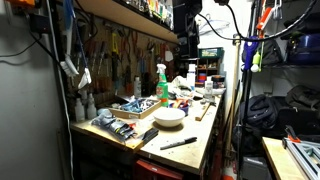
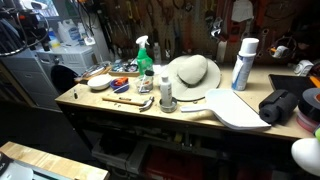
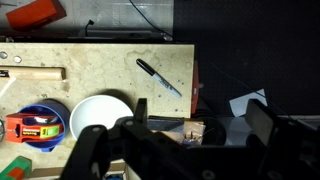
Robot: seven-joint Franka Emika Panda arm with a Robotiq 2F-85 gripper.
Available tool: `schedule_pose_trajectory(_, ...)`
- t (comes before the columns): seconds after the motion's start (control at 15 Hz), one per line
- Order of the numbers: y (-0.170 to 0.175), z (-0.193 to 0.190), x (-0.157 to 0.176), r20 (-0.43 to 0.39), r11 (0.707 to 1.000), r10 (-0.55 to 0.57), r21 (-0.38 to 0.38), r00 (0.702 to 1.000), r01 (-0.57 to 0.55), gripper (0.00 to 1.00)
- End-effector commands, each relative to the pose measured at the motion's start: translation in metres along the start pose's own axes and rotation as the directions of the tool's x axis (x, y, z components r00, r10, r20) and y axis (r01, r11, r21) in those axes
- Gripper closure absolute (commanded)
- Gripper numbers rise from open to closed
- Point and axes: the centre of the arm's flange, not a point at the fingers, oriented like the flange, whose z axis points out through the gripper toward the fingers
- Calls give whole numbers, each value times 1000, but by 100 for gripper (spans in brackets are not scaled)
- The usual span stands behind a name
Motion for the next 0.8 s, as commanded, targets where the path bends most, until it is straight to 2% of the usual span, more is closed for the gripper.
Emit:
schedule_pose_trajectory(0.0, 0, 0, 0, 0, 1000, 0, 0, 1000, 0, 0)
schedule_pose_trajectory(0.13, 1, 7, 1, -8, 1000, 5, 1, 1000, -5, 0)
schedule_pose_trajectory(0.4, 23, 70, 11, -36, 999, 25, -35, 999, -26, 0)
schedule_pose_trajectory(0.53, 37, 103, 19, -59, 996, 34, -79, 998, -39, 0)
schedule_pose_trajectory(0.67, 47, 124, 17, -54, 994, 25, -102, 998, -30, 0)
schedule_pose_trajectory(0.73, 47, 134, 13, -14, 995, 33, -97, 999, -34, 0)
